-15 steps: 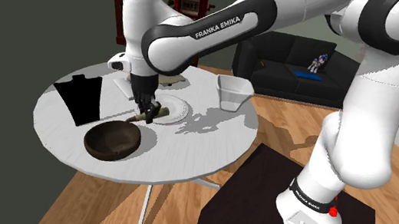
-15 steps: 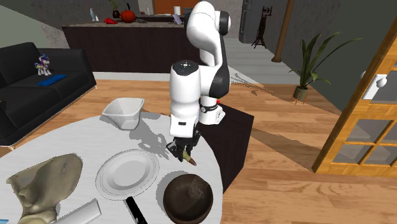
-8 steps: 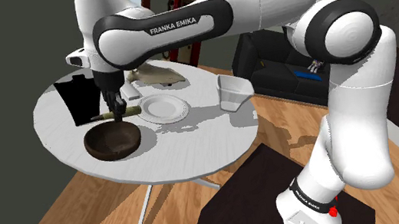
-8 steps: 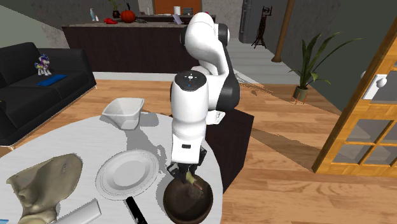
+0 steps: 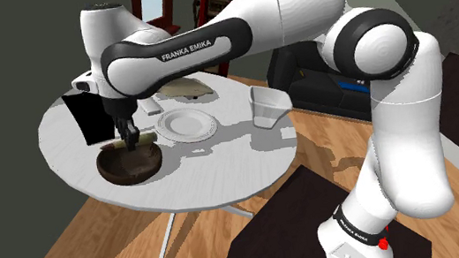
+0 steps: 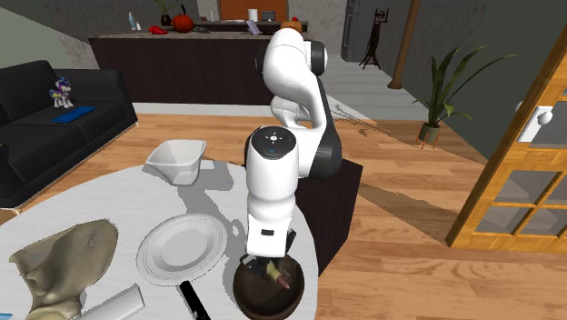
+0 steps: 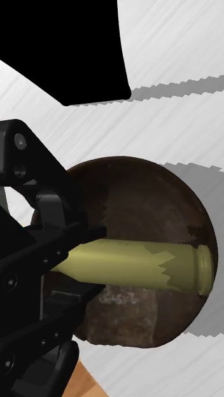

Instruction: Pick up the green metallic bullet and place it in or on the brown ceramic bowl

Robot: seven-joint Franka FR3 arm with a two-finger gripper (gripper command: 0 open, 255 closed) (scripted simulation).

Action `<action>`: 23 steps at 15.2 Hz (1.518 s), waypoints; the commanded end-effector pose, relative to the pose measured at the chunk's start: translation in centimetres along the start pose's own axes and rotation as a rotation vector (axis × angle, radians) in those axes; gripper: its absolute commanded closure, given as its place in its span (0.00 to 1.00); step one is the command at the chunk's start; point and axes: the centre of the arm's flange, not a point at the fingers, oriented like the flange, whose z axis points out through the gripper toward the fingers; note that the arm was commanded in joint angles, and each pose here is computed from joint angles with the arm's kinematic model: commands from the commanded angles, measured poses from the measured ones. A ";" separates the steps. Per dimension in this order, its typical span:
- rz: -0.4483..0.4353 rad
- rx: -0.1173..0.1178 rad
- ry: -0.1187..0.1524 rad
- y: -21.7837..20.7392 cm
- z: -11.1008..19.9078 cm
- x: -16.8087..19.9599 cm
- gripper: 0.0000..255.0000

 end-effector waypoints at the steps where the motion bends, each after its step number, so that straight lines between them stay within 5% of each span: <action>1: 0.000 0.000 0.000 -0.1 1.0 0.1 1.00; 13: 0.000 0.000 0.000 -0.1 3.3 0.2 1.00; 14: 0.000 0.000 0.000 -0.1 3.3 0.2 0.00; 19: 0.000 0.000 0.000 -0.1 3.3 0.2 0.00; 23: 0.000 0.000 0.000 -0.1 -1.7 0.2 0.00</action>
